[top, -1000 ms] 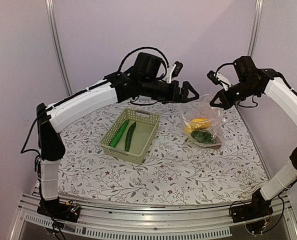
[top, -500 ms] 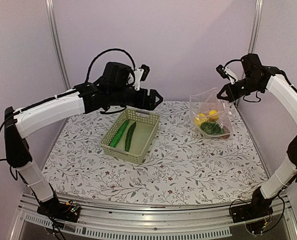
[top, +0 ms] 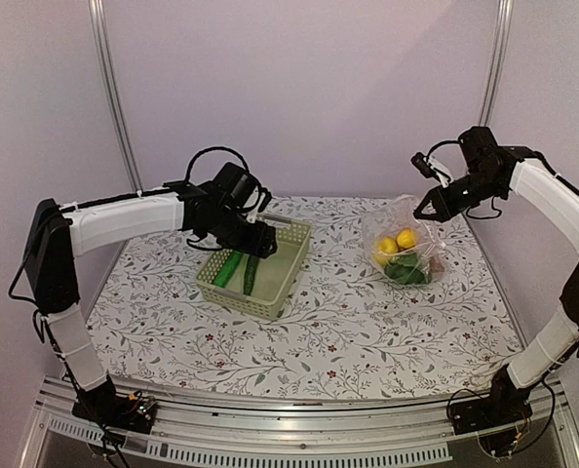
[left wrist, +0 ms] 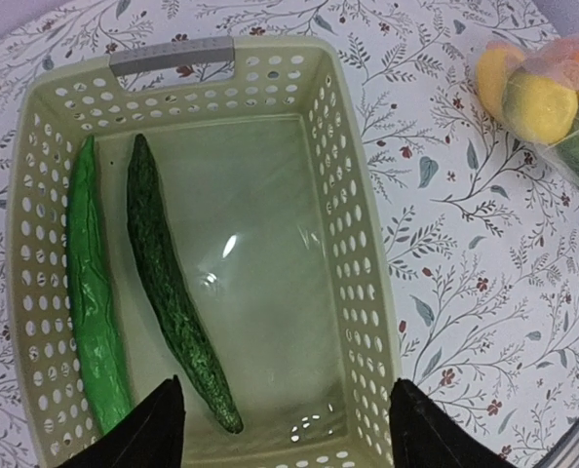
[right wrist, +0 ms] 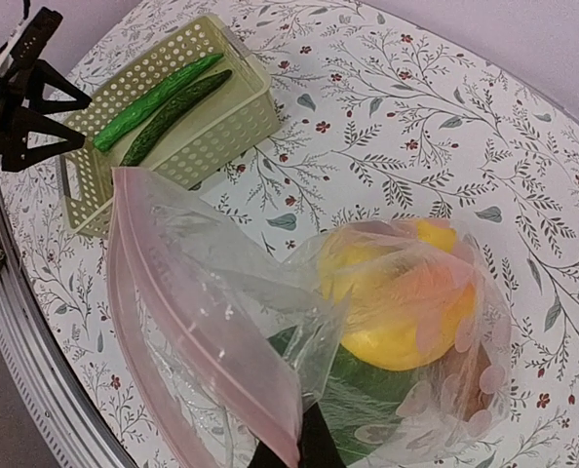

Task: Place the food in the zip-top bag and seal the zipper
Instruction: Pick up the fake vegetable from the bin.

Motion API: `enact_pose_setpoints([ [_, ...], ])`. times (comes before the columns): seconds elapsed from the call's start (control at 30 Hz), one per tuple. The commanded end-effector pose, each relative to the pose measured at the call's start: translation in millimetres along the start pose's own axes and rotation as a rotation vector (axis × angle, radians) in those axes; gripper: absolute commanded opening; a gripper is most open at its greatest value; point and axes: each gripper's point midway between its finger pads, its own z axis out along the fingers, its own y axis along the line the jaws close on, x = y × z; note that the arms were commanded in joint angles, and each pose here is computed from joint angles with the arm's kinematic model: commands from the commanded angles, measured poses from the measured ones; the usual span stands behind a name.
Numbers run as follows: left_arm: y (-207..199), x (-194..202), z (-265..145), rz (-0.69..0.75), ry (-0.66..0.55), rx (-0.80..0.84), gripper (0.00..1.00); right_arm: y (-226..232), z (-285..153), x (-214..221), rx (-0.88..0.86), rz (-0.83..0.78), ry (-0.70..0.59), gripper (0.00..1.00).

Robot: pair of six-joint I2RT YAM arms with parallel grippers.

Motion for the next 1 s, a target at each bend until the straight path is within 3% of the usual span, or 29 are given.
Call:
enact_pose_setpoints([
  [0.0, 20.4, 21.6, 14.3, -0.058, 0.084, -0.008, 0.69, 13.8, -6.3, -2.7, -0.021, -0.042, -0.03, 0.0],
  [0.23, 48.3, 6.3, 39.4, -0.112, 0.084, -0.011, 0.64, 19.5, -3.9, 1.0, -0.035, -0.052, -0.025, 0.01],
  [0.47, 78.1, -19.5, 89.5, -0.052, 0.159, -0.066, 0.51, 27.5, -3.9, 6.0, -0.044, -0.069, -0.014, 0.01],
  [0.97, 105.1, -29.7, 154.0, -0.039, 0.18, -0.098, 0.46, 45.7, -2.7, 13.1, -0.072, -0.108, 0.009, 0.01],
])
